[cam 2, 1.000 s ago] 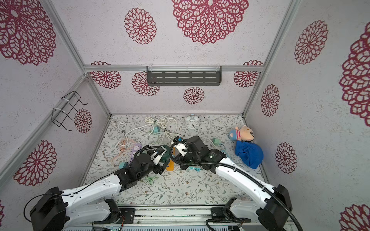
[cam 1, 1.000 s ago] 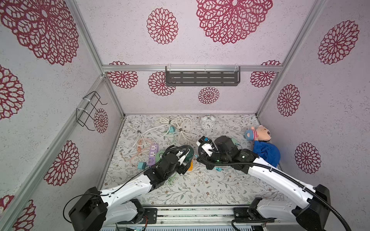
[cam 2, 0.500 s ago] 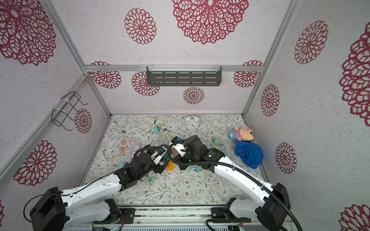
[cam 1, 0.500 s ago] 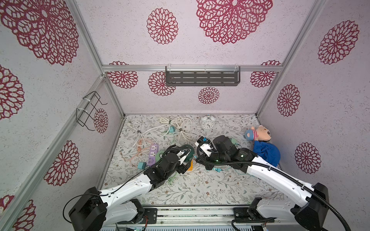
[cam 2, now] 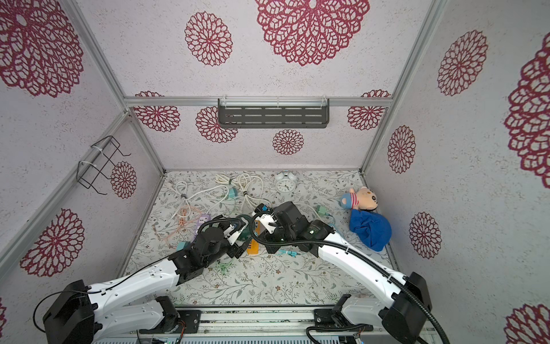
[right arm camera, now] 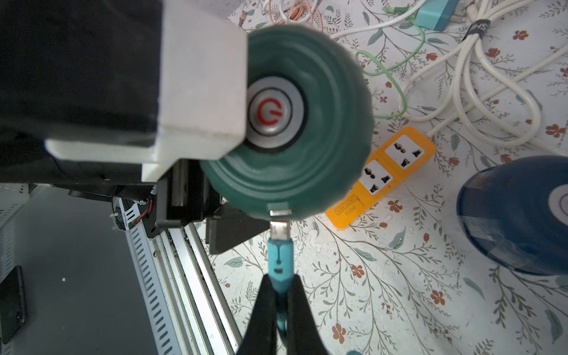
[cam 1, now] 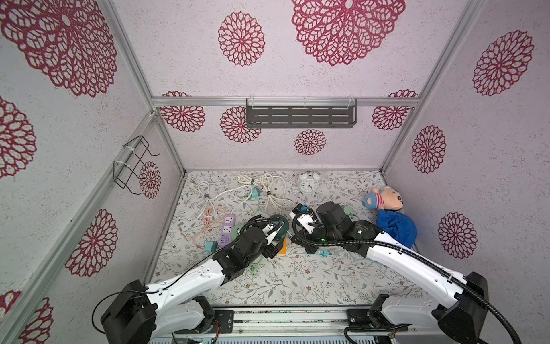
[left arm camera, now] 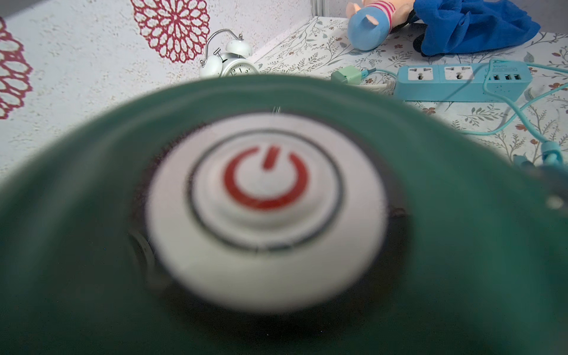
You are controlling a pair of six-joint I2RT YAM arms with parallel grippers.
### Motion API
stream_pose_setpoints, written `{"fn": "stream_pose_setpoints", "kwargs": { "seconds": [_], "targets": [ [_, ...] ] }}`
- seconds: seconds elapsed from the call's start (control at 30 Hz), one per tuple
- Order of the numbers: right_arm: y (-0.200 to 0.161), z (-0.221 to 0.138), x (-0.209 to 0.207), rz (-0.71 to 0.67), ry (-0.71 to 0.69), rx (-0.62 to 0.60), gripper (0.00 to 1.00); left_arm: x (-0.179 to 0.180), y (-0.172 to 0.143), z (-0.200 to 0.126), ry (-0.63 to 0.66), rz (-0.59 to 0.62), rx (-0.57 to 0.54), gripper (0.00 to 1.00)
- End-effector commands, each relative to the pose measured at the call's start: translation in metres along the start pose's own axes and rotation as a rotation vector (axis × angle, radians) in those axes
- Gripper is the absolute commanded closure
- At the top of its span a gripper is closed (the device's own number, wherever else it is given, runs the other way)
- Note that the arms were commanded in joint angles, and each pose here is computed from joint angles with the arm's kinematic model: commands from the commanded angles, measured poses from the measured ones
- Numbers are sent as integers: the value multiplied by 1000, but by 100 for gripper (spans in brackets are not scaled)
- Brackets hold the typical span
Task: Charge the cordless meat grinders
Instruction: Insert the charging cable into the cordless meat grinder.
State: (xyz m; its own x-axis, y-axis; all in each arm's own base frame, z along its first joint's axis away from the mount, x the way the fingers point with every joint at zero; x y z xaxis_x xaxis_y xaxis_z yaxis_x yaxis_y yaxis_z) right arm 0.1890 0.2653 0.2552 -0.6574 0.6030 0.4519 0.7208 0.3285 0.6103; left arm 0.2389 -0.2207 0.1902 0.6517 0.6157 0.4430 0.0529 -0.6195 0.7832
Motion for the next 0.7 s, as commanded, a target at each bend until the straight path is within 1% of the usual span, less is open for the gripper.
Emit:
{"fn": "stream_pose_setpoints", "kwargs": {
  "seconds": [0.0, 0.67],
  "targets": [
    [15, -11, 11, -29, 15, -50, 100, 13, 22, -9, 33, 1, -83, 41],
    [15, -10, 13, -34, 35, -28, 100, 5, 20, -7, 7, 27, -66, 42]
  ]
}}
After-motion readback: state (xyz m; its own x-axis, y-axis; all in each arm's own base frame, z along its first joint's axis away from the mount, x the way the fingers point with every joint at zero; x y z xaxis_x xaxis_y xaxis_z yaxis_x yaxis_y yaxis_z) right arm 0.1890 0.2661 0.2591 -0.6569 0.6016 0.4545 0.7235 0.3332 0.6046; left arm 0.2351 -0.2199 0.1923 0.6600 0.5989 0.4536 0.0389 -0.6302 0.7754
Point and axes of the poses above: each gripper's point midway between its finger pads, its own z axis out along the fingers, its own x axis along the line the jaws close on, y = z × x, the point moved 5 cm from there along -z, back along the fingers, and after that the axes turned 12 degrees about z, right-handed, at the moved point
